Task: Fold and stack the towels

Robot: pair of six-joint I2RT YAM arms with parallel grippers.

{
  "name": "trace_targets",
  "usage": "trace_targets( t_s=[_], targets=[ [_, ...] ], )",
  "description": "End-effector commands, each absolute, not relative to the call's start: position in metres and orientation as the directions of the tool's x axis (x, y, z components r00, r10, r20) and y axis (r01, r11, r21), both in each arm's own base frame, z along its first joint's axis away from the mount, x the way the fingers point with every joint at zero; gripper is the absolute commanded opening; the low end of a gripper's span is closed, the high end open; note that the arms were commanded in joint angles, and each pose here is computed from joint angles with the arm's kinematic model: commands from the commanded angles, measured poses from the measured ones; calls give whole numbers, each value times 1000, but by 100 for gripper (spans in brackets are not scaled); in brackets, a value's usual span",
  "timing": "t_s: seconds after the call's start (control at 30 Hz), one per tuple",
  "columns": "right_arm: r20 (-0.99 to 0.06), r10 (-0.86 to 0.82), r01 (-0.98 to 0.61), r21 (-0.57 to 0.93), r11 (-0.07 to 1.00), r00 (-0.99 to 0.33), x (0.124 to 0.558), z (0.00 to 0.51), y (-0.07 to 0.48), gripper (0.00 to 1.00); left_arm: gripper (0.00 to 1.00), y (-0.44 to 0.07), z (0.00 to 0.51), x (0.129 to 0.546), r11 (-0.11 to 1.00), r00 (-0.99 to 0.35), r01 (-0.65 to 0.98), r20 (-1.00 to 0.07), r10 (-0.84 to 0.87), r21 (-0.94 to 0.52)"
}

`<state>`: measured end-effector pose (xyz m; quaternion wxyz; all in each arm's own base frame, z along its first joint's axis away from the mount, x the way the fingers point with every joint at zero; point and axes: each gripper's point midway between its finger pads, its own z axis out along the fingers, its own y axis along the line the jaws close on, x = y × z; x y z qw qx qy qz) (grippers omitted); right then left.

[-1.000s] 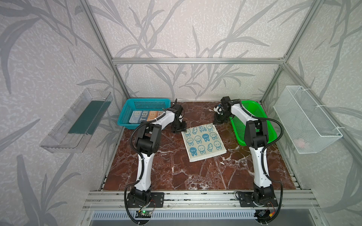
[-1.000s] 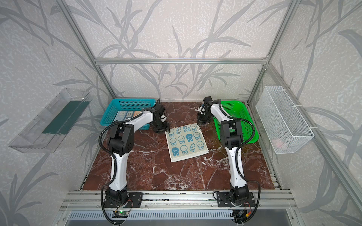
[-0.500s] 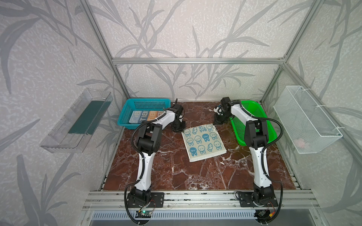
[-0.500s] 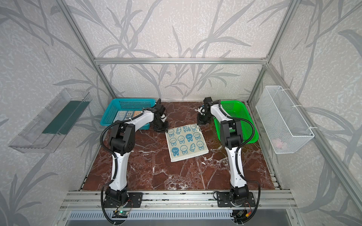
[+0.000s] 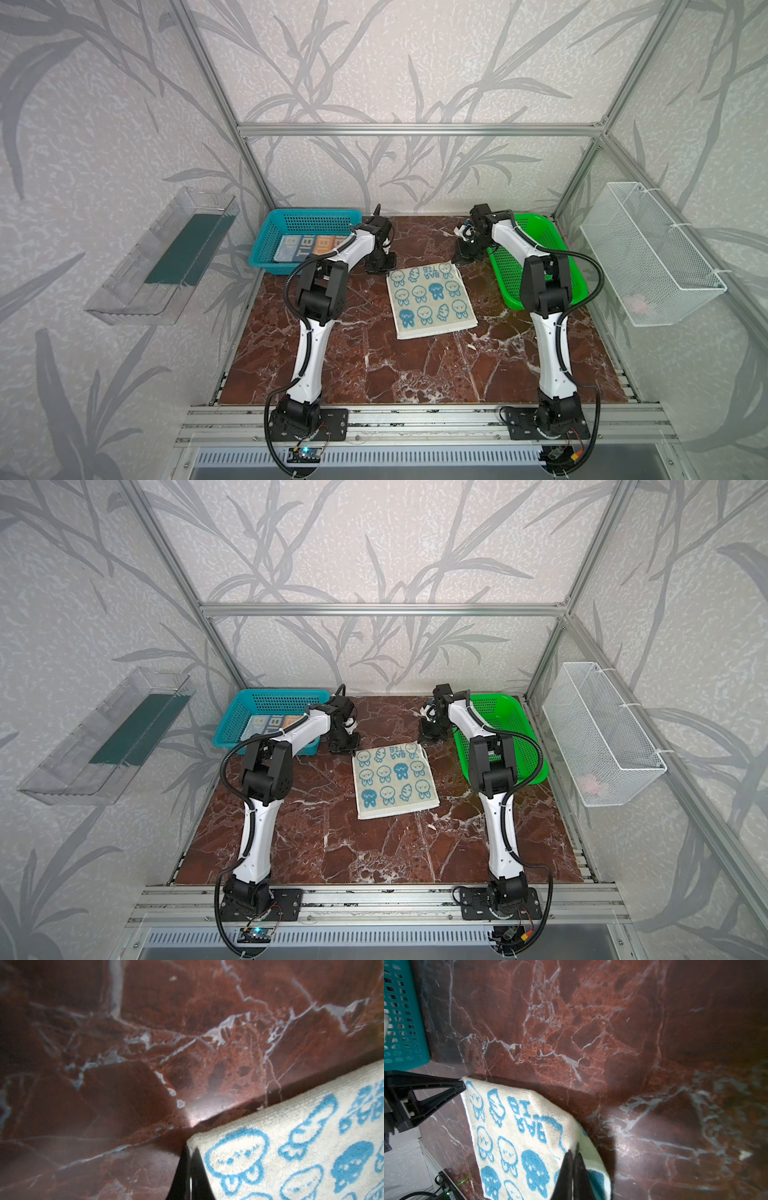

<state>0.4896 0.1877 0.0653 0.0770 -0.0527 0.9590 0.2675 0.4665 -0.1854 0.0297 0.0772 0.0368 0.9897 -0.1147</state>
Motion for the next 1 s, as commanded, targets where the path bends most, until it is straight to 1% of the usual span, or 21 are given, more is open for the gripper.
trace_targets(
  t_s=[0.0, 0.2, 0.33, 0.6, 0.77, 0.97],
  targets=[
    [-255, -40, -176, 535, 826, -966, 493, 119, 187, 0, 0, -176, 53, 481, 975, -975, 114, -212, 72, -193],
    [-258, -39, -176, 533, 828, -965, 481, 132, 182, 0, 0, -175, 93, 493, 969, -948, 158, -305, 94, -192],
    [-253, -31, -169, 542, 823, -967, 468, 135, 181, 0, 0, -174, 105, 487, 966, -942, 168, -320, 99, -196],
    [-224, -7, -134, 556, 821, -975, 431, 136, 175, 0, 0, -171, 122, 460, 960, -936, 149, -348, 60, -236],
    [-190, 2, -106, 555, 825, -982, 406, 122, 170, 0, 0, -173, 123, 435, 951, -940, 122, -340, 19, -285],
    [-152, 8, -78, 550, 832, -988, 379, 105, 164, 0, 0, -175, 114, 403, 945, -950, 102, -313, 0, -310]
  ],
)
